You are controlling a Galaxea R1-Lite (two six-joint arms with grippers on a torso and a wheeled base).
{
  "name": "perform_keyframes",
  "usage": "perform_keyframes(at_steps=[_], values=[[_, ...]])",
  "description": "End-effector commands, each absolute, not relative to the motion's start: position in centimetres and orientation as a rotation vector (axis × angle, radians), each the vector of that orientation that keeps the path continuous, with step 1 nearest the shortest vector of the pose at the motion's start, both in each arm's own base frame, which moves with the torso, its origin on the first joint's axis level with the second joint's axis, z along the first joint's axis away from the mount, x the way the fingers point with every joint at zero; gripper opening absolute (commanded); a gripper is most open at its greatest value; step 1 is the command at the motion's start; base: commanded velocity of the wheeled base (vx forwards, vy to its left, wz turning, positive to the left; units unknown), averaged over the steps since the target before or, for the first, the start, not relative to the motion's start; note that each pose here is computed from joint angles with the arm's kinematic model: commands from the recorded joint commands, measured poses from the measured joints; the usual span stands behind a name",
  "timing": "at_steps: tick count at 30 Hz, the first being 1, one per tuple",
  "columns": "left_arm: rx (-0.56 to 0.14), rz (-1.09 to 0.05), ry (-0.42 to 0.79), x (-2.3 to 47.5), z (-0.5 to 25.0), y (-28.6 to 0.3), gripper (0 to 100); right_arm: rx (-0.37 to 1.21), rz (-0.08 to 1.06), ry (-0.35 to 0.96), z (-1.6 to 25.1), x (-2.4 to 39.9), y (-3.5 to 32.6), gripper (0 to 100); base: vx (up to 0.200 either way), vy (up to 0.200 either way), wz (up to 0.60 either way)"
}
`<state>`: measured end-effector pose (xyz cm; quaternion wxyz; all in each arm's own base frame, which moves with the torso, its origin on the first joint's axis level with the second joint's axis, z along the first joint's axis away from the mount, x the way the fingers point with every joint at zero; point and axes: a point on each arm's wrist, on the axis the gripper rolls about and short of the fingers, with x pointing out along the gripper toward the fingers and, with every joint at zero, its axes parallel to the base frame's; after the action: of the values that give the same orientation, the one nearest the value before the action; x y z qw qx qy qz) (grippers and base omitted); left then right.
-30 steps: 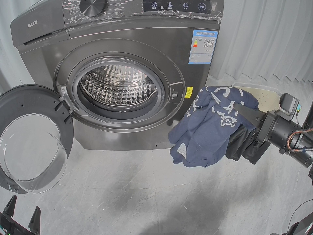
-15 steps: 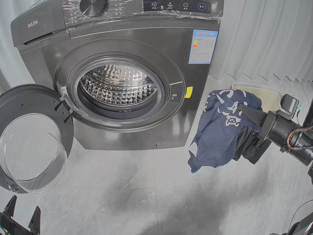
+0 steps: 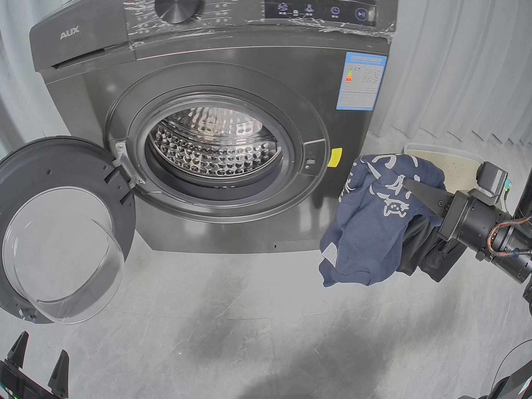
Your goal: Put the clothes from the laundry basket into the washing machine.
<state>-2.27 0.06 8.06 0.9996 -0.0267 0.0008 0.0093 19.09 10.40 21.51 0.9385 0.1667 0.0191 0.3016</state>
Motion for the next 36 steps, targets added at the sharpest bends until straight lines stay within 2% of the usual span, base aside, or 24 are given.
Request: perform_keyframes(at_steps=[1,5,9,14,21,30,36], values=[[-0.054,0.02,0.006,-2.2,7.6,0.1,100,0.331,0.616,0.047,21.2,18.9,10.4,0,0.0,0.0,0.0],[-0.051,0.023,0.004,-2.2,7.6,0.1,100,0.307,0.598,0.054,20.7,18.6,10.4,0,0.0,0.0,0.0],[-0.041,0.028,0.002,-2.2,7.6,0.1,100,0.219,0.49,0.057,19.7,18.1,10.6,0,0.0,0.0,0.0],[-0.012,0.031,0.003,-2.3,7.6,0.1,100,0.205,0.38,0.046,19.6,17.8,11.1,0,0.0,0.0,0.0],[-0.012,0.028,0.003,-2.3,7.6,0.1,100,0.184,0.391,0.043,19.6,17.6,11.2,0,0.0,0.0,0.0],[-0.018,0.026,0.003,-2.2,7.6,0.1,100,0.185,0.402,0.041,19.6,17.6,11.5,0,0.0,0.2,0.0],[-0.011,0.026,0.003,-2.3,7.6,0.1,100,0.18,0.444,0.055,19.5,17.6,12.6,0,0.0,0.0,0.0]])
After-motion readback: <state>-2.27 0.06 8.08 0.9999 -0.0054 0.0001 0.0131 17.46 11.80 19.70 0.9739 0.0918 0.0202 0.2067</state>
